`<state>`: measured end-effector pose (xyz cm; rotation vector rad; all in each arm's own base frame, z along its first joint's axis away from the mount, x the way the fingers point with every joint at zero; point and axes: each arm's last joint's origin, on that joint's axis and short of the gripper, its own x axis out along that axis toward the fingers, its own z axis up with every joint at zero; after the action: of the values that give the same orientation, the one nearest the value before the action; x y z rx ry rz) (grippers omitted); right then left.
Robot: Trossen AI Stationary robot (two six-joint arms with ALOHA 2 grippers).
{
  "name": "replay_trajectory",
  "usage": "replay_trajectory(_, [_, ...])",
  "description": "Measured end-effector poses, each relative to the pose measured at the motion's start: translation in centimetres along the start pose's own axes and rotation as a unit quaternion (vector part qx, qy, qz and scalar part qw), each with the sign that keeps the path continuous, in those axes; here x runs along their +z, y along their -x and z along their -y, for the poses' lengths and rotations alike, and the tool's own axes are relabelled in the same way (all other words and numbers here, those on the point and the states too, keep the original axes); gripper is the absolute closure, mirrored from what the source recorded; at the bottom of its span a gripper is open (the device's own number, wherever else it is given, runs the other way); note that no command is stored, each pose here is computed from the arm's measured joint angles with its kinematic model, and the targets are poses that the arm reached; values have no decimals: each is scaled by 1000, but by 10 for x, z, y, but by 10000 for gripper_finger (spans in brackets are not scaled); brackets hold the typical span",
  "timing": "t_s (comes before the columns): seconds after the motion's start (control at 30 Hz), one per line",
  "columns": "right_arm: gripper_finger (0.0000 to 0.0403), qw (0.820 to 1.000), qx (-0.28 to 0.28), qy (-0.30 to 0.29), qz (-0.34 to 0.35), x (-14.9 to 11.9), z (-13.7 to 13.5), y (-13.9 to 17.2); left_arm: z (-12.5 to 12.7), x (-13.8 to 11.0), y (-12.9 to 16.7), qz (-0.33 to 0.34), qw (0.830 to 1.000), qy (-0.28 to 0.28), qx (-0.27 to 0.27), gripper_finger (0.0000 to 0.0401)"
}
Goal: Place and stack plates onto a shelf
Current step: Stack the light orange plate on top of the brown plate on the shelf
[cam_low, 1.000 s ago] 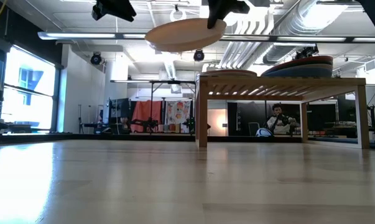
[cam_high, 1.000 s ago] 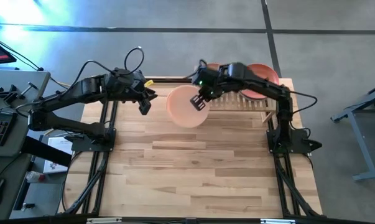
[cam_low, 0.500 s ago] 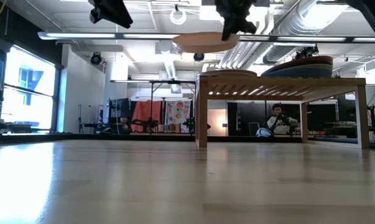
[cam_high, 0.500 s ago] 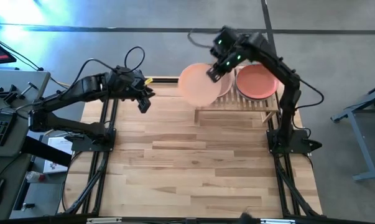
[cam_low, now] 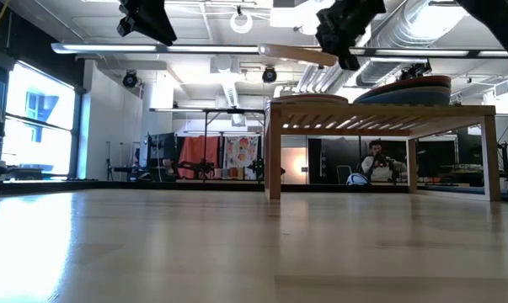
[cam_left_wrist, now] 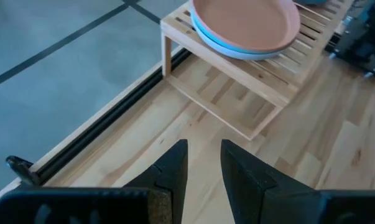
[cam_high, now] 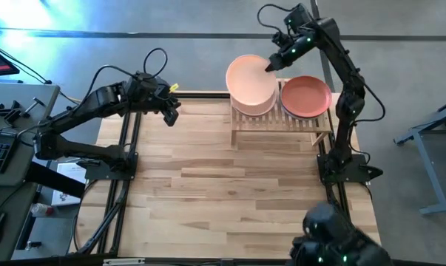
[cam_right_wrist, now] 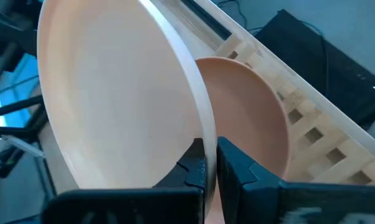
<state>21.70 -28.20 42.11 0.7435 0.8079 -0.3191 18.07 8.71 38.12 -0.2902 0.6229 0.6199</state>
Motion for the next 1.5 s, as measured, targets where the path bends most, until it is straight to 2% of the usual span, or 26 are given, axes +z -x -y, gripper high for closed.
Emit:
replay_trajectory(0.23, [402,999,16,-35,-9,6,39,-8,-9,2,-1,2,1000,15,17,318])
replay_trajectory(0.47, [402,998,18,-45,-39,7,57,-24,-17,3,-2,4,998,51,34,318])
replay_trajectory(0.83, [403,997,-15,-16,-70,9,48,-45,-22,4,-2,5,997,69,43,318])
replay_trajectory(0.97, [403,996,-51,-9,-79,9,45,-48,-22,4,-2,5,996,73,43,318])
replay_trajectory(1.23, [403,995,-52,-7,-85,9,37,-54,-22,4,-2,5,996,73,43,318])
replay_trajectory(1.5, [403,996,-56,-10,-66,6,28,-37,-22,4,-2,5,996,73,43,318])
